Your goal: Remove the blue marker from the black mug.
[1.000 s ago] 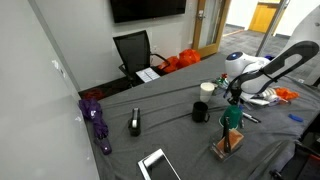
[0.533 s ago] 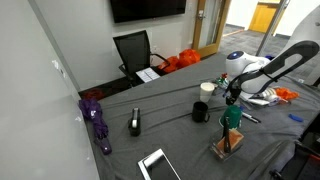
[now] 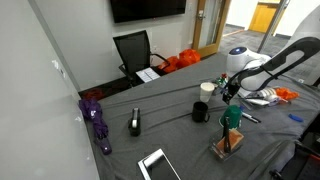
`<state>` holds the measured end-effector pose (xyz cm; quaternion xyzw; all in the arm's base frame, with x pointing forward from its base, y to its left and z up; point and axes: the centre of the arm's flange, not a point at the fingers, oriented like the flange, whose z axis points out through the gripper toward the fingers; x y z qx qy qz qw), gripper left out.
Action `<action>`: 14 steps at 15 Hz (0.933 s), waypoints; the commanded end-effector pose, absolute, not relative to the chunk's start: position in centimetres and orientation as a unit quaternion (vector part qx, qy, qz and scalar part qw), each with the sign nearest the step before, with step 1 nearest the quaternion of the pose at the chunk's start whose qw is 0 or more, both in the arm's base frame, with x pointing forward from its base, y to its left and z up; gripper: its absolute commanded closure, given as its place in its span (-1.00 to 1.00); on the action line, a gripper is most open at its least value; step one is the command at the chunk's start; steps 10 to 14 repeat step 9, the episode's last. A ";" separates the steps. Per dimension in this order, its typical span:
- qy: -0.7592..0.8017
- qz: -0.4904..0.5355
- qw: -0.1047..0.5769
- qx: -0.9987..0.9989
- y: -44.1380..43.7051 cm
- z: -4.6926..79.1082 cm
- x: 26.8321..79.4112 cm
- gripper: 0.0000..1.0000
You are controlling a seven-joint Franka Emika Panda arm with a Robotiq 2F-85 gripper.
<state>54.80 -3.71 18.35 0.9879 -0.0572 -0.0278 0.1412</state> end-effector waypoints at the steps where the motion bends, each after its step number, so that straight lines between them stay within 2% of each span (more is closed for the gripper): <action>1: -0.045 0.000 0.099 0.994 -3.8 20.5 54.3 -1.00; 9: -0.037 0.040 0.024 0.998 -3.5 22.5 54.7 -1.00; 14: -0.037 0.040 0.024 0.998 -3.5 22.5 54.7 -1.00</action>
